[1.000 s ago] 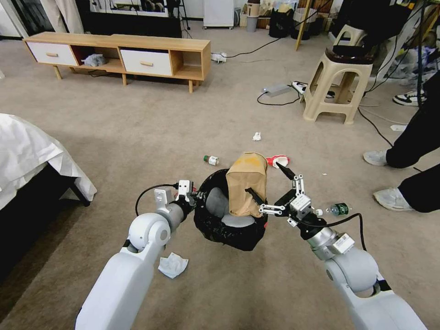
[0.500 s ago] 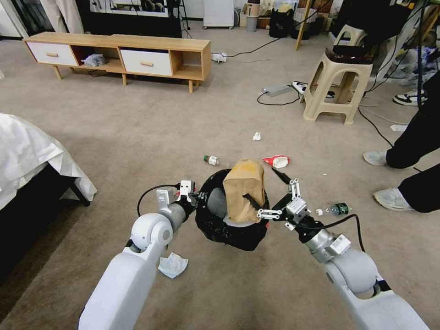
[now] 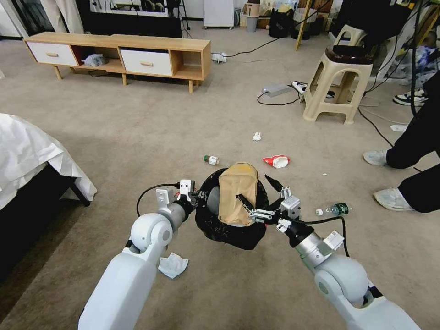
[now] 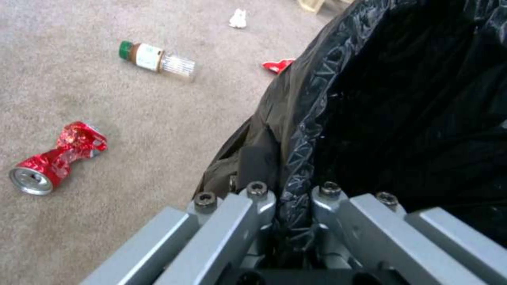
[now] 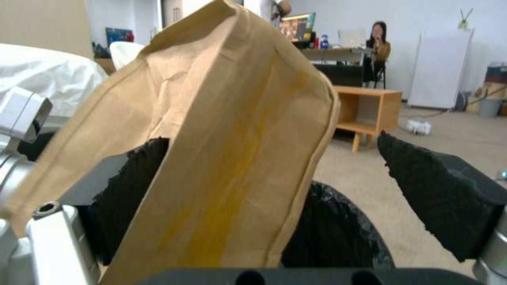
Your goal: Pick up the trash bin and place the garbage on the floor into it.
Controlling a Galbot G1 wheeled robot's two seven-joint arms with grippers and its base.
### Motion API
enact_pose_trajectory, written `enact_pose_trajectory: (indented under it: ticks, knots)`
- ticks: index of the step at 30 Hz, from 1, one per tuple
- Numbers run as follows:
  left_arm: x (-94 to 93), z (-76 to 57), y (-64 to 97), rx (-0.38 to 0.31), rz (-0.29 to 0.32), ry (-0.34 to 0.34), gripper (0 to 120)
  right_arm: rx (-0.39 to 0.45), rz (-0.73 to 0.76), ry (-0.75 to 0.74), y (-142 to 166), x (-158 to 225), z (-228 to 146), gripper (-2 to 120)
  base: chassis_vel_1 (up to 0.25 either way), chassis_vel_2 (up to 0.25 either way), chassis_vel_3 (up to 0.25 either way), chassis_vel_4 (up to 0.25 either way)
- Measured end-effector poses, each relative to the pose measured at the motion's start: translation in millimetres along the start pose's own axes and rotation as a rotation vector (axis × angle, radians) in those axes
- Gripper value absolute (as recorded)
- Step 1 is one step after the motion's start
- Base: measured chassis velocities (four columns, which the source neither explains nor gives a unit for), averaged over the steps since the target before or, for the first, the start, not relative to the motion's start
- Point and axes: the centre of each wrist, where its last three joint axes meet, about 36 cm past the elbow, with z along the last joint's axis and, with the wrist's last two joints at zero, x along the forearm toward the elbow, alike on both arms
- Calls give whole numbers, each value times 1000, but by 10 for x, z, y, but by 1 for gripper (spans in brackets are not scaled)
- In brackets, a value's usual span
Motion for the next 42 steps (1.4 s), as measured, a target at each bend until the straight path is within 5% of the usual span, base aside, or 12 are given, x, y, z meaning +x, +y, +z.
enact_pose_trajectory:
  ticks: [17,25,42]
  knots:
    - [56,78,12,-15,-8,-4,0,-292,171,204,274,-61,-188,100,0,0,0,0]
    - [66,70,50,-20,-19,-5,0,-488,273,413,351,-129,-449,100,0,0,0,0]
    - [74,65,104,-19,-28,-12,0,-527,365,683,415,-203,-631,100,0,0,0,0]
